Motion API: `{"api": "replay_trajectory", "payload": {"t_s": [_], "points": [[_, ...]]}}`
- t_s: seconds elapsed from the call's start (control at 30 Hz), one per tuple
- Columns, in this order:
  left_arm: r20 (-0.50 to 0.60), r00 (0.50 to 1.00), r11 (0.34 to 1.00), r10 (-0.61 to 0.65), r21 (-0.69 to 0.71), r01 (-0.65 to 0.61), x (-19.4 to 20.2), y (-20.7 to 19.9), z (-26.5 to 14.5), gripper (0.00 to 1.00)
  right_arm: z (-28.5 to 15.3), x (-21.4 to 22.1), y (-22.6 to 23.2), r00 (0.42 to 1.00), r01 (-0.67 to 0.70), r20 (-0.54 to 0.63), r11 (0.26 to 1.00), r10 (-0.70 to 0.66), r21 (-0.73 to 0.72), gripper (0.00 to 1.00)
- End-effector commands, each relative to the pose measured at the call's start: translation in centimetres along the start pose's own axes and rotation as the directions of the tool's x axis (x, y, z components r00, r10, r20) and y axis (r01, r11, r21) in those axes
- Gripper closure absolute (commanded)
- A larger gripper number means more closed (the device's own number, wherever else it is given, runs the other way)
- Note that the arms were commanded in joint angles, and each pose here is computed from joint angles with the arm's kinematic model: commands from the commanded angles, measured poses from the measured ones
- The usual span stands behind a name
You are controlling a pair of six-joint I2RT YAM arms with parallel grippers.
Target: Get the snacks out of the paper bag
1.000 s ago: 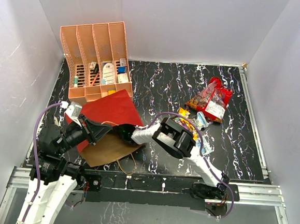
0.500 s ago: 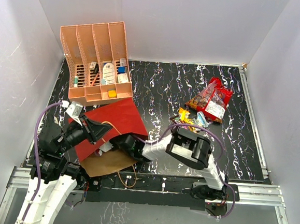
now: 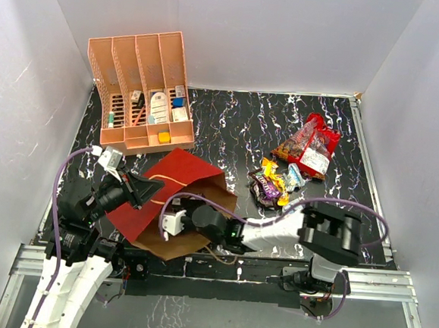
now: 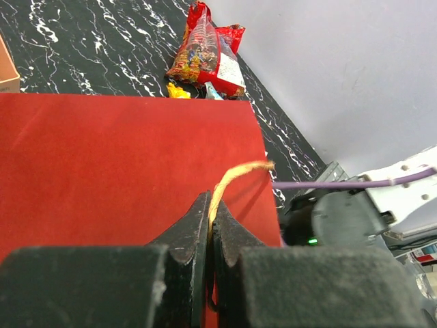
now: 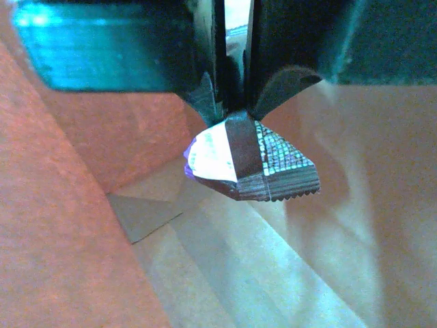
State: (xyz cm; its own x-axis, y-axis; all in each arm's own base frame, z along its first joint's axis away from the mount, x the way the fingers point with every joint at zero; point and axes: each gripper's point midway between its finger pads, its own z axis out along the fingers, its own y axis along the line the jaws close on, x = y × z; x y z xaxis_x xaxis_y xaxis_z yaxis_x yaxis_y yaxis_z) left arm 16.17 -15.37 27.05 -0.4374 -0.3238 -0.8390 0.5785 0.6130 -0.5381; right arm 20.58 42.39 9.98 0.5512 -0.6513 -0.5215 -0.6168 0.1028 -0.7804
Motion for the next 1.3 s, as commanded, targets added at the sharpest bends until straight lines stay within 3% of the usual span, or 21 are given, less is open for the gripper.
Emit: {"api": "replay_trajectory", "payload": {"t_s": [0.0,0.27,0.5,0.63,0.73,0.87,1.03,1.13,1.27], "points": [[0.022,1.0,1.0,0.009,-0.021,-0.008,-0.7,0.3,0.0,1.0,-3.3,-3.5,-1.4,0.981,-0.118,0.155,0.993,0.117,0.001,0.93],[0.025,1.0,0.999,0.006,-0.046,-0.005,-0.8,0.6,-0.1,1.0,-5.6,-1.1,-1.5,0.976,-0.197,0.103,0.98,0.193,0.034,0.93],[0.013,1.0,0.998,-0.001,-0.069,0.002,-0.7,1.1,0.1,1.0,-10.2,-3.9,-5.7,0.908,-0.355,0.258,0.933,0.329,0.062,0.93],[0.004,1.0,0.996,-0.01,-0.086,0.01,-0.7,1.4,0.3,1.0,-13.2,-5.1,-7.3,0.876,-0.379,0.335,0.925,0.348,0.03,0.93],[0.002,1.0,0.996,-0.016,-0.091,0.016,-0.8,1.5,0.4,1.0,-15.4,-5.0,-9.7,0.843,-0.453,0.369,0.887,0.392,0.092,0.93],[0.012,1.0,0.997,-0.028,-0.076,0.029,-2.0,0.7,0.6,1.0,-17.9,-2.2,-14.1,0.793,-0.599,0.355,0.742,0.496,0.301,0.93],[0.035,0.998,0.998,-0.056,0.021,0.055,-4.9,-2.1,1.3,1.0,-21.0,3.7,-18.7,0.69,-0.684,0.34,0.423,0.64,0.594,0.93],[0.05,0.995,0.993,-0.085,0.092,0.08,-7.0,-3.9,1.8,1.0,-21.0,7.2,-20.1,0.582,-0.731,0.369,0.267,0.725,0.628,0.93],[0.09,0.986,0.972,-0.143,0.198,0.123,-10.3,-6.5,2.5,1.0,-19.9,12.2,-20.5,0.431,-0.778,0.347,0.148,0.833,0.61,0.93]]}}
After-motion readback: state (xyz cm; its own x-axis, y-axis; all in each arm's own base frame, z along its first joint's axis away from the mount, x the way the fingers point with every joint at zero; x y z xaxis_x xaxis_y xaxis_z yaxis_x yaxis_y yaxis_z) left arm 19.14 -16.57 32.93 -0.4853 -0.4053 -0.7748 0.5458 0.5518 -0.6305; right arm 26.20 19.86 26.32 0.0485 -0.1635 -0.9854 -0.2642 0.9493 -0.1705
